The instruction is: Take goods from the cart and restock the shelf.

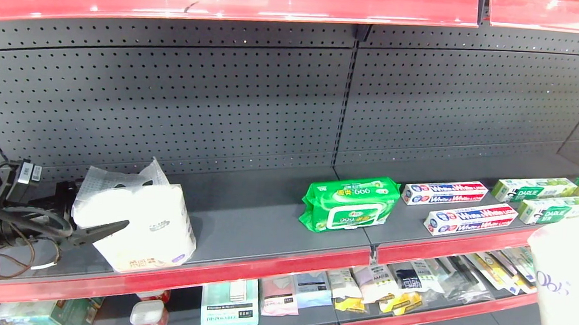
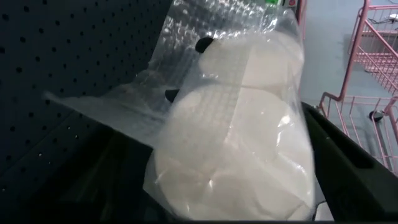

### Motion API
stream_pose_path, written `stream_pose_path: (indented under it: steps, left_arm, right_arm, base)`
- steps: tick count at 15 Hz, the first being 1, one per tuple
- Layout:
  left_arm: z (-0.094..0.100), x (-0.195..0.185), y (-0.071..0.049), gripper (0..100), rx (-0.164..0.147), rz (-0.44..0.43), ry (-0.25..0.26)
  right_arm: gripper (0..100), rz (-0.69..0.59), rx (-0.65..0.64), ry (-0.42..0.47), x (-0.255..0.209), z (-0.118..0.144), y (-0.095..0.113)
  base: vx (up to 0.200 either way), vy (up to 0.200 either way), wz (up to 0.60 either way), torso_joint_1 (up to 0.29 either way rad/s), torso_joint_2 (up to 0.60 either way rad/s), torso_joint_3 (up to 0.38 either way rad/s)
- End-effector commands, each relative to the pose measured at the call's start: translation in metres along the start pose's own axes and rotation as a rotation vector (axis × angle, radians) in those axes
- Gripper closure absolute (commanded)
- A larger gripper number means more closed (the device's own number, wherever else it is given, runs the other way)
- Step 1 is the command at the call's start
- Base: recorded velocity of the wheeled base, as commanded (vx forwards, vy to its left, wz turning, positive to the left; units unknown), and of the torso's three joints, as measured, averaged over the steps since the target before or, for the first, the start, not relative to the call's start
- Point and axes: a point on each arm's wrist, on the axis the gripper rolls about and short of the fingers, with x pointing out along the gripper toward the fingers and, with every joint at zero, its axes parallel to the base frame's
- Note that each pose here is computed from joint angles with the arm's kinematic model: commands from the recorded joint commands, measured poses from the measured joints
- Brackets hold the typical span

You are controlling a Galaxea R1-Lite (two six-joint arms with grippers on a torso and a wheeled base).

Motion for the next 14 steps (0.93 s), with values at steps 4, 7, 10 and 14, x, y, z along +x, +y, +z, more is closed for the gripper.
stream_pose_path:
  steps: [4,7,10,14]
  left_arm:
    - [0.053,-0.002,-0.001,0,0.005,0.017,-0.029]
    - [0.071,-0.003,0.001,0,0.047,0.078,-0.037]
    - [0.095,-0.005,-0.005,0,0.034,0.223,-0.059]
    - [0.109,0.0,-0.036,0,-0.03,0.521,-0.099]
  right_arm:
    - [100,0.005,0.0,-0.006,-0.001,-0.001,0.0]
    - [100,0.008,-0.001,-0.01,-0.001,0.0,0.0]
    - [100,0.009,-0.001,-0.012,-0.001,0.0,0.0]
    - [100,0.008,0.002,-0.038,-0.003,0.008,-0.002]
  base:
    - [0.0,0.0,0.0,0.0,0.0,0.0]
    - [0.0,0.0,0.0,0.0,0.0,0.0]
    - [0.0,0.0,0.0,0.0,0.0,0.0]
    - [0.0,0.0,0.0,0.0,0.0,0.0]
